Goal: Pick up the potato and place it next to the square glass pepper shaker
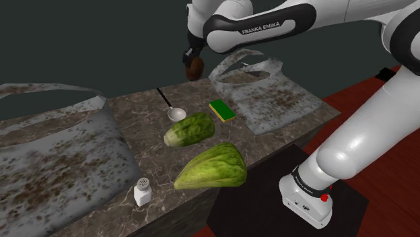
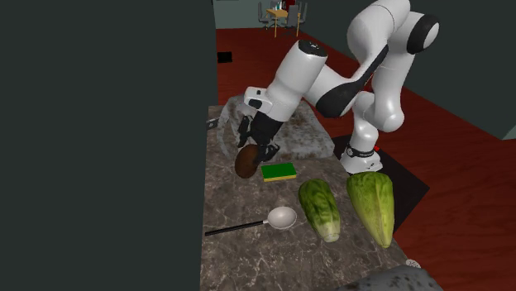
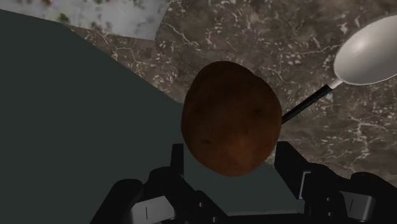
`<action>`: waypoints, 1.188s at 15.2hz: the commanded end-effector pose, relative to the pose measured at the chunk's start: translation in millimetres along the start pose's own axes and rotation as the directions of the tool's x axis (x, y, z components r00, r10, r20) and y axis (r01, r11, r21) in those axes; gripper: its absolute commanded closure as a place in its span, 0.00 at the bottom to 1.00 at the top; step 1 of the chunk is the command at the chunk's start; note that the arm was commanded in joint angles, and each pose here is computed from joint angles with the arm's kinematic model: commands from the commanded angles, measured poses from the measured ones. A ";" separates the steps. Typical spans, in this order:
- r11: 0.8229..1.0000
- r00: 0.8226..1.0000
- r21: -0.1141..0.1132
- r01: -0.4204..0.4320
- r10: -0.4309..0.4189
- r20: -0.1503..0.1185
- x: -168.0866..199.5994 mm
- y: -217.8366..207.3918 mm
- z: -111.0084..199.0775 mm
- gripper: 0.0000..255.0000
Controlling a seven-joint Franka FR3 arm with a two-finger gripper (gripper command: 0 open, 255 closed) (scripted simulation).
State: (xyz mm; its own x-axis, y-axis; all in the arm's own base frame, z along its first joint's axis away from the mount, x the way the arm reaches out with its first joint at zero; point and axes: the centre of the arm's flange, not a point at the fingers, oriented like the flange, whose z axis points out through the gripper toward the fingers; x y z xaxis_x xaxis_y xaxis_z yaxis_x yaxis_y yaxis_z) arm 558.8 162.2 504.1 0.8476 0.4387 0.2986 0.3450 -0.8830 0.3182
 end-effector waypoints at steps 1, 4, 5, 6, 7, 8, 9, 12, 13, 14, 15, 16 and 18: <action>1.000 1.000 -0.001 -0.002 0.002 0.000 -0.6 -25.0 -9.2 1.00; 1.000 1.000 -0.001 -0.002 0.002 0.000 -1.1 -62.2 -22.6 1.00; 1.000 1.000 -0.001 -0.002 0.002 0.000 -1.3 -74.6 -27.1 1.00; 1.000 1.000 -0.001 -0.002 0.002 0.000 -1.4 -87.1 -31.6 1.00; 1.000 1.000 -0.001 -0.002 0.002 0.000 -1.6 -99.5 -36.1 1.00; 1.000 1.000 -0.001 -0.002 0.002 0.000 -1.7 -111.9 -40.5 1.00; 1.000 1.000 -0.001 -0.002 0.002 0.000 -1.9 -124.3 -45.0 1.00; 1.000 1.000 -0.001 -0.002 0.002 0.000 -2.3 -161.6 -58.4 1.00; 1.000 1.000 -0.001 -0.002 0.002 0.000 -2.5 -174.0 -62.9 1.00; 1.000 1.000 -0.001 -0.002 0.002 0.000 -2.6 -186.4 -67.4 1.00; 1.000 1.000 -0.001 -0.002 0.002 0.000 -2.8 -198.8 -71.9 1.00; 1.000 1.000 -0.001 -0.002 0.002 0.000 -2.9 -211.2 -76.3 1.00; 1.000 1.000 -0.001 -0.002 0.002 0.000 -3.3 -236.1 -85.3 1.00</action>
State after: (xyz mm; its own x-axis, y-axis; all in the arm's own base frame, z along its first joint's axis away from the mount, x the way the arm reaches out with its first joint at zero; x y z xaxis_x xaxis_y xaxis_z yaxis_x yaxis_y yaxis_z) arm 446.2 370.6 504.8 0.8477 0.4387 0.2983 0.3451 -0.8831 0.3180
